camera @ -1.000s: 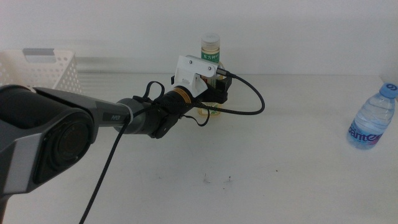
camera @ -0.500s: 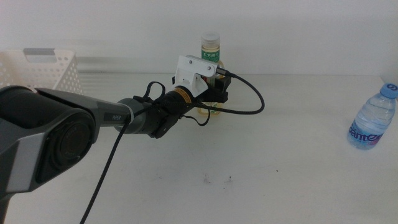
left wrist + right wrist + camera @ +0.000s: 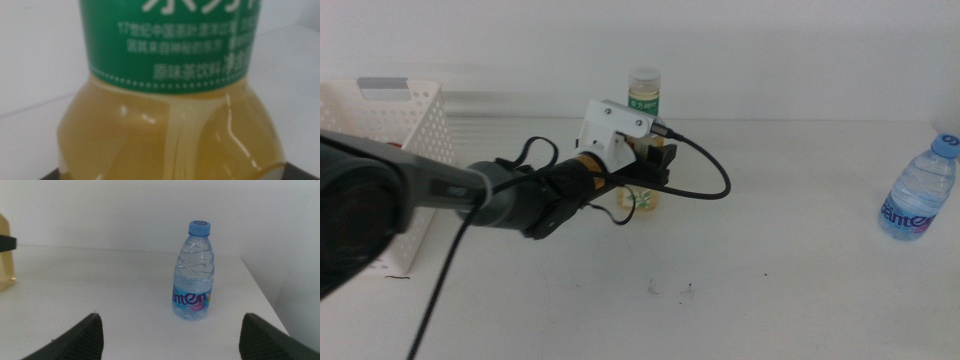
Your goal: Use arms to grab the bottles and put them into the dustbin to the left of the table.
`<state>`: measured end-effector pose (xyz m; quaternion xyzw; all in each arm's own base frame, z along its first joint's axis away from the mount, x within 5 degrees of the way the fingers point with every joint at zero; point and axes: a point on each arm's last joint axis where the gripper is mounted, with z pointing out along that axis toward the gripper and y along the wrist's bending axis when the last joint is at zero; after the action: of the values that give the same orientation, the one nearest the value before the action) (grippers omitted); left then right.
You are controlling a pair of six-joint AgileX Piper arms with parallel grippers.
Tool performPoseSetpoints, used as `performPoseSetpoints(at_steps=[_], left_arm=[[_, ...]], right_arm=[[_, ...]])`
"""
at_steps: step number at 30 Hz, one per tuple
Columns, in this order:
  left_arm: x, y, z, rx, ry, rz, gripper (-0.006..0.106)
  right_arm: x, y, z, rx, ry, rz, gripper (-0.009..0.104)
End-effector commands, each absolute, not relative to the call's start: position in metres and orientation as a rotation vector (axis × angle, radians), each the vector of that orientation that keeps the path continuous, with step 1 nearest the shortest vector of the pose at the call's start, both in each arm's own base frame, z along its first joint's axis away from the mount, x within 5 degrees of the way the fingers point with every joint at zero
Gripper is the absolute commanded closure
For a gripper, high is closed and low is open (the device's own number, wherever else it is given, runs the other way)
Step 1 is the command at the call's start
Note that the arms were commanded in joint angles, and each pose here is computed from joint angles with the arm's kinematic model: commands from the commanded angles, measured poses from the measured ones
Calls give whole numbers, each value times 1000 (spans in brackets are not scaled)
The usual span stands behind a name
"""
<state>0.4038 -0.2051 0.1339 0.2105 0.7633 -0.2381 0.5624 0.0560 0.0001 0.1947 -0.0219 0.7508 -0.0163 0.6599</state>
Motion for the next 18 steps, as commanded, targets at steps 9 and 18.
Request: performPoseSetpoints(at_steps=[9,18], left_arm=[[361,-183,219,474,1674,-554,100],[329,-165,298,412,1629,-545,100]], right_arm=[[56,0,195,-49,1685,-50,6],[56,0,195,-49,1685,-50,6]])
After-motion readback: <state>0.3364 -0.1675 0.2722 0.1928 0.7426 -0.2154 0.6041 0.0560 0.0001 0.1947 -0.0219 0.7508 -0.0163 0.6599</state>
